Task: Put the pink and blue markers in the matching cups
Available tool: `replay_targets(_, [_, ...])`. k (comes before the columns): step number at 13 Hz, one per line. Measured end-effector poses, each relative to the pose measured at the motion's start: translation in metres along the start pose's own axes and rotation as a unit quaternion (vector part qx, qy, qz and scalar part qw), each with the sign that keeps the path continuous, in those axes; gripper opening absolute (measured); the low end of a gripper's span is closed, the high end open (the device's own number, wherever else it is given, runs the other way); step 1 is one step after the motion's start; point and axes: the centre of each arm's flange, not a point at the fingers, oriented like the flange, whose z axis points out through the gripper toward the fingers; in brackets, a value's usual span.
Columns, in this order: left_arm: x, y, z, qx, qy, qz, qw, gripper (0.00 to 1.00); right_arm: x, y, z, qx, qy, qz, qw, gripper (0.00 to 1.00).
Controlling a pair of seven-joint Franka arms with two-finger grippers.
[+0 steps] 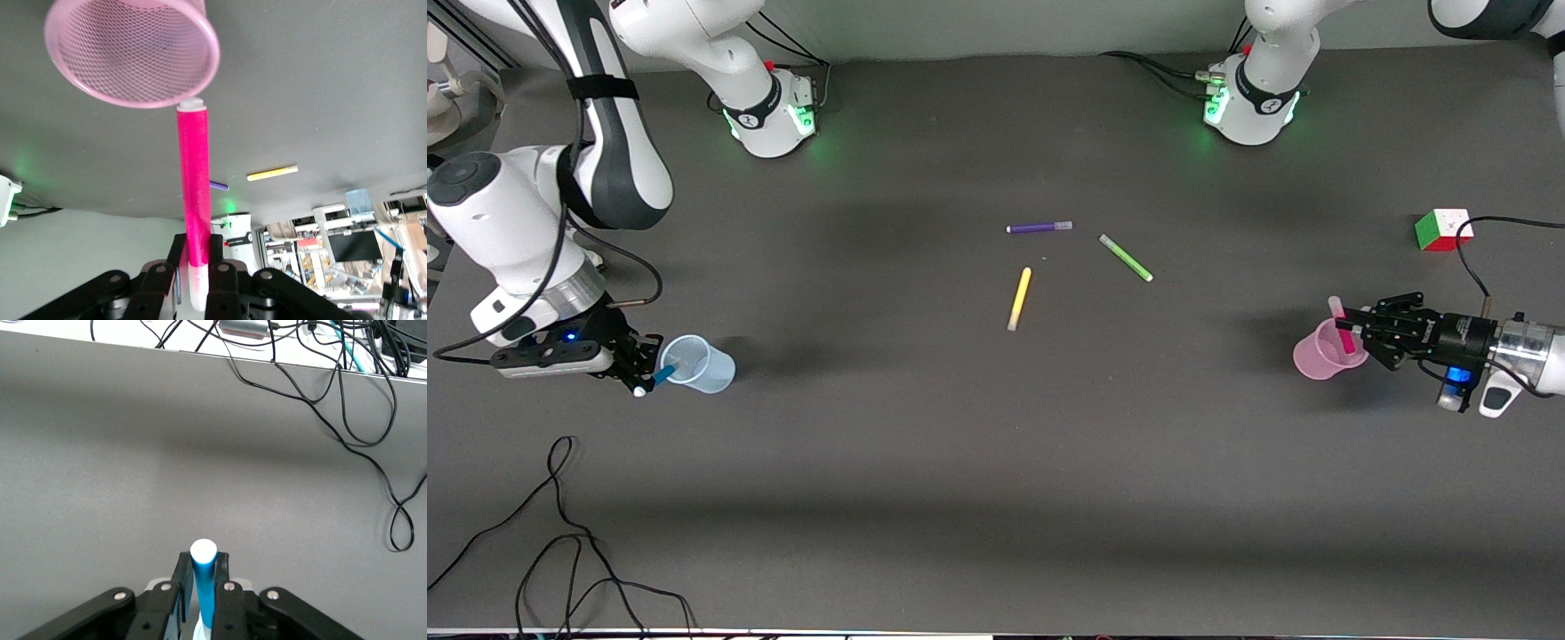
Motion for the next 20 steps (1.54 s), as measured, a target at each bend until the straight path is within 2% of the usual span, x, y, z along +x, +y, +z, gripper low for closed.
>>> replay_targets(2, [0.012,-0.021,0.0,-0.011,-0.012,0.011,1.0,0.16,-0.021,0.002,0.015,-0.004,0.009,0.002,1.0,0.17])
replay_targets(4, [0.021,-0.035,-0.002,-0.027,-0.021,0.014,0.999,0.17,-0.043,0.004,0.03,-0.006,0.006,0.004,1.0,0.17])
replay_targets(5, [0.024,-0.037,-0.001,-0.031,-0.024,0.015,0.999,0.23,-0.05,0.004,0.034,-0.006,0.0,0.005,1.0,0.17])
replay_targets(7, [0.03,-0.037,0.003,-0.034,-0.029,0.024,0.999,0.48,-0.059,0.005,0.039,-0.006,-0.007,0.006,1.0,0.17])
replay_targets(9, [0.035,-0.036,0.006,-0.037,-0.027,0.033,0.998,0.53,-0.062,0.011,0.04,-0.008,-0.01,0.011,1.0,0.17])
replay_targets(10, [0.035,-0.035,0.006,-0.038,-0.025,0.036,0.998,0.62,-0.063,0.013,0.041,-0.009,-0.011,0.013,1.0,0.22])
replay_targets(12, [0.03,-0.029,-0.001,-0.027,-0.01,0.044,0.999,0.84,-0.064,0.015,0.042,-0.01,-0.012,0.014,1.0,0.43])
replay_targets(13, [0.02,-0.022,-0.009,0.003,0.017,0.052,0.998,0.96,-0.064,0.015,0.042,-0.01,-0.013,0.015,1.0,0.55])
replay_targets(14, [0.002,-0.011,-0.019,0.042,0.055,0.063,0.996,0.99,-0.064,0.016,0.042,-0.011,-0.013,0.015,1.0,0.66])
replay_targets(15, [-0.027,0.006,-0.03,0.083,0.105,0.078,0.988,0.99,-0.064,0.016,0.042,-0.011,-0.014,0.015,1.0,0.77])
replay_targets(17, [-0.103,0.04,-0.044,0.155,0.208,0.112,0.959,0.99,-0.06,0.017,0.04,-0.008,-0.029,0.016,0.999,0.99])
replay_targets(20, [-0.211,0.072,-0.042,0.243,0.32,0.153,0.903,0.99,-0.034,0.02,0.022,0.0,-0.062,0.016,0.998,1.0])
